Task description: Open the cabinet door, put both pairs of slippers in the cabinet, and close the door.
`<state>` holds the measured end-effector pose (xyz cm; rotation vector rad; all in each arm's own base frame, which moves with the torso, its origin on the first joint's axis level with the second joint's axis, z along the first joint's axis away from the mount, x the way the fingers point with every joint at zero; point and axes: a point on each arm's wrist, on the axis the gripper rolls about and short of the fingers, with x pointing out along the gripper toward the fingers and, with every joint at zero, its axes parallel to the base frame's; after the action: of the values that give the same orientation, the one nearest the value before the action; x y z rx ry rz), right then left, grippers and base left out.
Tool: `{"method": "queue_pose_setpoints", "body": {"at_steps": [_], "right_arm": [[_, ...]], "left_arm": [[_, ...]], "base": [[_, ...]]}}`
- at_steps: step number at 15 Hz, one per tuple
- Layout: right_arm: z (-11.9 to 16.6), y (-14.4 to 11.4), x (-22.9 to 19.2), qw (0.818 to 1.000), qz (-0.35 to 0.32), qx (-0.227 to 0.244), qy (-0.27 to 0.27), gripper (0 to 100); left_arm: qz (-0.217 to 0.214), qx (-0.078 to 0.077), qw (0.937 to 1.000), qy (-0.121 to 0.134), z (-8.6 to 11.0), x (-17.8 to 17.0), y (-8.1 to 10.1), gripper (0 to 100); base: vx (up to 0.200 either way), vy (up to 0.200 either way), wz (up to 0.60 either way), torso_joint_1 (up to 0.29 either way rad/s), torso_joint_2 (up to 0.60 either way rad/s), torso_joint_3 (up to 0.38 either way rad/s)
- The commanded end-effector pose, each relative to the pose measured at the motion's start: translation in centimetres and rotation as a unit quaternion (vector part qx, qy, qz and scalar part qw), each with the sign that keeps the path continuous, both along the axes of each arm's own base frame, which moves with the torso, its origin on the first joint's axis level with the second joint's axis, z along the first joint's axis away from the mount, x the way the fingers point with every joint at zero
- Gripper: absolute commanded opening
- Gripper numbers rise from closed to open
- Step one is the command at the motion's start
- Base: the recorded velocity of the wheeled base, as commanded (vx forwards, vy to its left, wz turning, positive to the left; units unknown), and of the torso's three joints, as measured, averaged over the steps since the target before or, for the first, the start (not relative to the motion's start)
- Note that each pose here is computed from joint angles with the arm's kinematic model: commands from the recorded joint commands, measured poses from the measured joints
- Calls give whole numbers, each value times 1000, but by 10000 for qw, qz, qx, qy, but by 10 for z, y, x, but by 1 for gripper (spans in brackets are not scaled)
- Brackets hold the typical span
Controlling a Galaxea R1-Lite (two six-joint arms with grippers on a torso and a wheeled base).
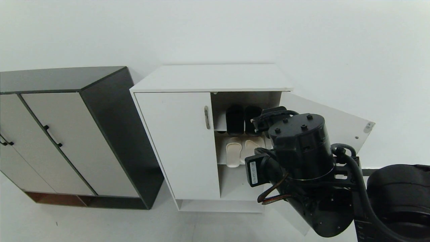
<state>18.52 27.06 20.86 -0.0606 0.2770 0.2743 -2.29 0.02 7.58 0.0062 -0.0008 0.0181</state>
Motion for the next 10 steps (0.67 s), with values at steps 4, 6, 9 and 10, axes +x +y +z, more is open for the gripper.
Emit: {"method": "queue_pose_setpoints", "body": {"at_steps": [4, 6, 9, 10], "right_arm": [[-1, 0, 0, 10000, 0, -8, 3, 0], [-1, 0, 0, 10000, 0, -8, 3, 0], [-1, 1, 0, 10000, 0, -8, 3, 0], [-1, 1, 0, 10000, 0, -8, 3, 0]], "left_arm": [[2, 0, 10000, 4, 0, 0, 0, 0], [2, 0, 10000, 4, 0, 0, 0, 0], [2, 0, 10000, 4, 0, 0, 0, 0], [2, 0, 10000, 4, 0, 0, 0, 0]], "base": [[0, 0, 0, 198, -504, -309], [0, 0, 0, 220, -540, -312], [0, 0, 0, 233, -548, -317], [0, 0, 0, 251, -564, -325]]}}
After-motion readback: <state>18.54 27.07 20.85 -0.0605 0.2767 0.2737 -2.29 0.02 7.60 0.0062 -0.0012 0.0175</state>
